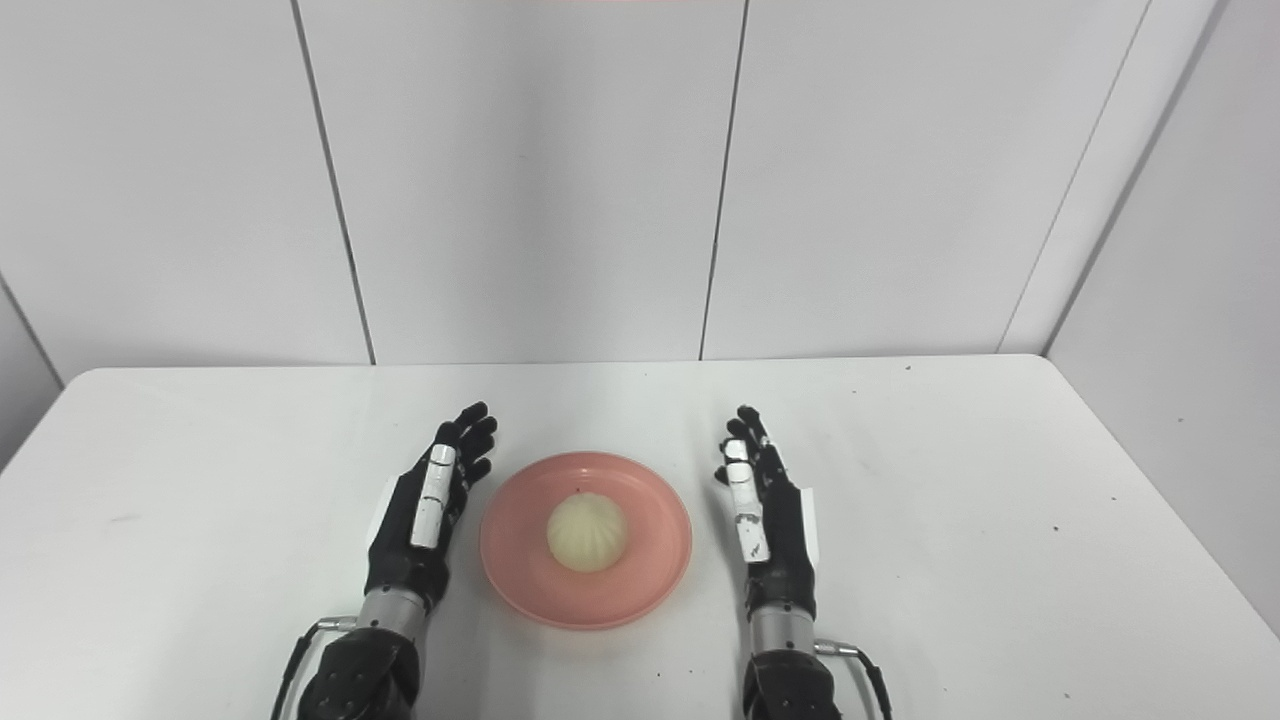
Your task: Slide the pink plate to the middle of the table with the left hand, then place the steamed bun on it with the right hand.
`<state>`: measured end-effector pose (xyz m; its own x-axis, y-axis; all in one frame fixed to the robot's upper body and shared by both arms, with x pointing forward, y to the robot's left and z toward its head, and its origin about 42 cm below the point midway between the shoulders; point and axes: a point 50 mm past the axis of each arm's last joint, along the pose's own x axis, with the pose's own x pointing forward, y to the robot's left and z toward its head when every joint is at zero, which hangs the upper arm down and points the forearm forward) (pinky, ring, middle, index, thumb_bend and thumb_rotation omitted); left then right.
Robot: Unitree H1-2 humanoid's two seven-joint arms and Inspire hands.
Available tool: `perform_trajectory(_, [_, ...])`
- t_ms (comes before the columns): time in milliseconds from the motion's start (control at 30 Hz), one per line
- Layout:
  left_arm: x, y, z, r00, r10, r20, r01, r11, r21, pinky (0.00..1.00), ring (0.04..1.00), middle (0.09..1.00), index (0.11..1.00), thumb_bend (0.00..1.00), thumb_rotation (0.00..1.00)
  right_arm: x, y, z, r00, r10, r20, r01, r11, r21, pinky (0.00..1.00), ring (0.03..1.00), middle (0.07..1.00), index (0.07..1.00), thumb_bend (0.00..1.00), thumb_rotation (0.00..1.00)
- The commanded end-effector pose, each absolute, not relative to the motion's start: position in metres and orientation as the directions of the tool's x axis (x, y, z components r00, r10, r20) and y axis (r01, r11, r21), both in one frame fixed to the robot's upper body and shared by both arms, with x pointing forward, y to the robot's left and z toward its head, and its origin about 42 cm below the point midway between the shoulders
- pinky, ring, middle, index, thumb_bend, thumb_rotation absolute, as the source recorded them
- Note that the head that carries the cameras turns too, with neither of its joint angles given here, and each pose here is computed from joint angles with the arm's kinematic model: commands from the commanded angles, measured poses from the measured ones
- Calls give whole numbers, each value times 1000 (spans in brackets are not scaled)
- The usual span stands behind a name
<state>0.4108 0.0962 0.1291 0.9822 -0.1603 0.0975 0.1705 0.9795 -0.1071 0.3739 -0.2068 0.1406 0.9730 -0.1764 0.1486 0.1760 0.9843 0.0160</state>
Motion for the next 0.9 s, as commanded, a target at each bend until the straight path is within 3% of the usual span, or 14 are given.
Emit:
perform_trajectory(0, [410, 97, 130, 983, -150, 105, 161, 982, -102, 926, 919, 883, 831, 661, 937, 372, -205, 144, 978, -148, 144, 149, 989, -1, 865, 904, 930, 913, 663, 986])
perform_trajectory(433, [408, 95, 132, 985, -132, 108, 145, 983, -116, 912, 926, 891, 841, 637, 928, 369, -205, 146, 989, -89, 120, 95, 995, -41, 901, 929, 953, 934, 661, 982])
perform_trajectory(867, [405, 81, 131, 989, -112, 102, 126, 981, -145, 1000, 974, 966, 970, 634, 894, 366, -214, 146, 994, -27, 110, 31, 999, -40, 826, 856, 888, 911, 658, 964])
